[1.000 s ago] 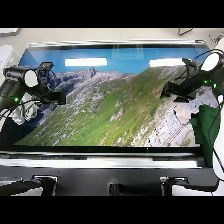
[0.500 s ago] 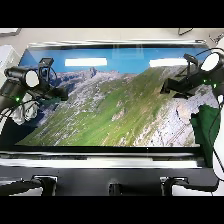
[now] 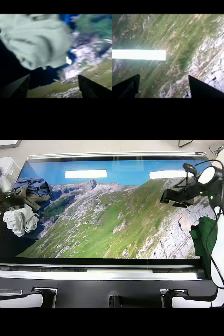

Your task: Fold the clothes and pants, and hang the long-sleeved shirts on hangers.

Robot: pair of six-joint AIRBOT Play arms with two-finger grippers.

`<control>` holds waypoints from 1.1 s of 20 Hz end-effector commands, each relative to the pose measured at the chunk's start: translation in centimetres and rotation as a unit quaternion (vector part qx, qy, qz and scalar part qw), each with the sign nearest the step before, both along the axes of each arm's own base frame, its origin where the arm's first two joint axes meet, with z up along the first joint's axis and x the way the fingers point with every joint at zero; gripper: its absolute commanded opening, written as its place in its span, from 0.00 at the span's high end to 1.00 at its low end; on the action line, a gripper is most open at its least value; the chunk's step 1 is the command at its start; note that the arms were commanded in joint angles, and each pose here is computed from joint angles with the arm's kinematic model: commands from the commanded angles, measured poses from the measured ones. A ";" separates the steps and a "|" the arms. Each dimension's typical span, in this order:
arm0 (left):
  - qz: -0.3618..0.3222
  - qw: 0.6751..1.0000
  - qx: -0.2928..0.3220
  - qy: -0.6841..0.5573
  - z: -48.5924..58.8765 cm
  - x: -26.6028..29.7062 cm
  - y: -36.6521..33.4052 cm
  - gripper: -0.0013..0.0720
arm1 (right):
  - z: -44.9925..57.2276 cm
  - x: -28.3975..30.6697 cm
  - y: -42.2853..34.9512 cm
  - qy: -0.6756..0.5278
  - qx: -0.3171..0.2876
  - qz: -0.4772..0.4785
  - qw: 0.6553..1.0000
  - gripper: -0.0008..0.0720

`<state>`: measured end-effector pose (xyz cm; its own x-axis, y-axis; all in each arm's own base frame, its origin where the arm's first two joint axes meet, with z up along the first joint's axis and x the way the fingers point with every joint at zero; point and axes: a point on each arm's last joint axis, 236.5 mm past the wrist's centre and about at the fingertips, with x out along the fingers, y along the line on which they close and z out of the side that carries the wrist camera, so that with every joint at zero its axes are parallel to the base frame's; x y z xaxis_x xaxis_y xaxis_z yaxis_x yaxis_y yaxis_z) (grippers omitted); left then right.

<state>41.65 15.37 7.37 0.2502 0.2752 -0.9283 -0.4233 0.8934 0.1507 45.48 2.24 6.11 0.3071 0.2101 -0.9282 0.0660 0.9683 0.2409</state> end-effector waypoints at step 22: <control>0.110 0.946 -0.161 -0.258 5.3 3.9 7.0 0.93 | -1.2 -8.0 4.7 0.209 0.106 -0.012 0.972 0.07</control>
<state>45.01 23.26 3.27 0.4951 0.0045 -0.8688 -0.6163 0.7067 -0.3476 37.90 6.75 4.77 -0.0621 0.4028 -0.9132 0.2189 0.8982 0.3813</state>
